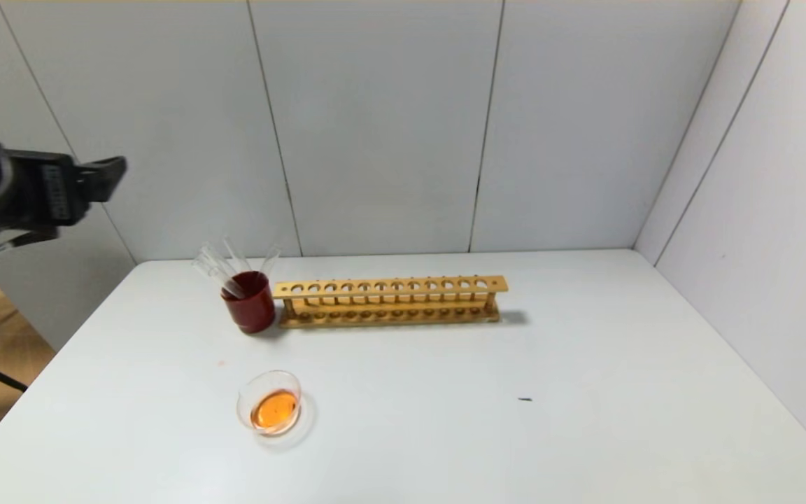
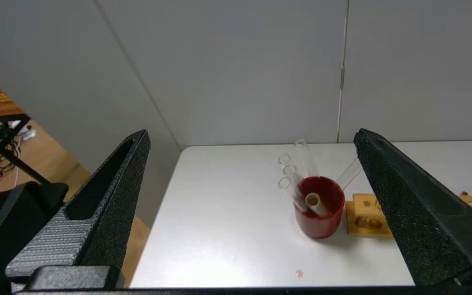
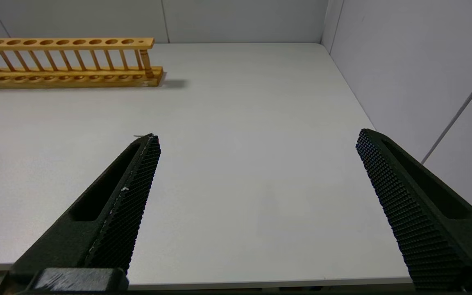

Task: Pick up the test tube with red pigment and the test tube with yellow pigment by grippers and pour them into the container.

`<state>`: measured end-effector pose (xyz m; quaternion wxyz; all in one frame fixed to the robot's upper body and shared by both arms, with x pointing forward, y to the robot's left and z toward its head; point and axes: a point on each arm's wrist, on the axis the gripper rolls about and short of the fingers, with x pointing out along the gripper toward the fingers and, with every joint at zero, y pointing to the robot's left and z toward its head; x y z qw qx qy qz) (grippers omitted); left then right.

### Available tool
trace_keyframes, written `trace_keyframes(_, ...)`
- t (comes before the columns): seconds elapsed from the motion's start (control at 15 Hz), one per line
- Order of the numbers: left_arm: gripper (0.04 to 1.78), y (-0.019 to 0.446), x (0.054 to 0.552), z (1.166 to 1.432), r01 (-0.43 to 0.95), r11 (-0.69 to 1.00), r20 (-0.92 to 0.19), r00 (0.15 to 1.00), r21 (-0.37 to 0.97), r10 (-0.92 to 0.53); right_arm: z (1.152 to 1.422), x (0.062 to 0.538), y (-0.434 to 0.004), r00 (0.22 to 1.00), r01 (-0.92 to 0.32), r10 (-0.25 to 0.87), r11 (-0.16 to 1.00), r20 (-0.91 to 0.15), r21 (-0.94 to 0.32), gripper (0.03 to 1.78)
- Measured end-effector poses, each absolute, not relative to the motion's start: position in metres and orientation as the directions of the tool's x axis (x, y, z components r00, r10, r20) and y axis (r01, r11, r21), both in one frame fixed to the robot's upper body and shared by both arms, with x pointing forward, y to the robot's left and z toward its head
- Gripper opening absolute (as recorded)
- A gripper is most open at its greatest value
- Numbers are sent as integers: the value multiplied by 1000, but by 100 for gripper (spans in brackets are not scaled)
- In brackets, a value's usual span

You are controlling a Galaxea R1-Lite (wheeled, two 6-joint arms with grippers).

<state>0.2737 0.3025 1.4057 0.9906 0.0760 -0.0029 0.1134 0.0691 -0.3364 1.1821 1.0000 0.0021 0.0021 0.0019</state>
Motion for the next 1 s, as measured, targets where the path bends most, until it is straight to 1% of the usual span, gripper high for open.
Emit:
trace_keyframes(0.13, 175, 319, 208, 1409, -245, 961, 68, 969, 128, 238, 1182, 69, -336, 1000, -4, 4, 1000, -4, 5, 175)
trace_keyframes(0.2, 175, 326, 182, 1406, -258, 959, 83, 965, 121, 249, 1182, 69, -336, 1000, -4, 4, 1000, -4, 5, 175)
trace_keyframes(0.27, 175, 332, 156, 1400, -276, 954, 91, 959, 117, 267, 1182, 69, -336, 1000, -4, 4, 1000, -4, 4, 175)
trace_keyframes(0.4, 175, 341, 110, 1380, -316, 942, 96, 947, 114, 306, 1182, 69, -336, 1000, -4, 4, 1000, -4, 4, 175)
trace_keyframes(0.53, 175, 344, 77, 1352, -341, 934, 109, 938, 110, 330, 1182, 69, -336, 1000, -4, 4, 1000, -4, 5, 175)
trace_keyframes(0.67, 175, 342, 56, 1318, -339, 935, 132, 937, 109, 324, 1182, 69, -336, 1000, -4, 4, 1000, -4, 4, 175)
trace_keyframes(0.8, 175, 341, 50, 1282, -322, 939, 114, 944, 124, 309, 1182, 69, -336, 1000, -4, 4, 1000, -5, 5, 175)
trace_keyframes(1.0, 175, 340, 57, 1226, -281, 943, 36, 960, 176, 279, 1182, 69, -336, 1000, -4, 4, 1000, -5, 4, 175)
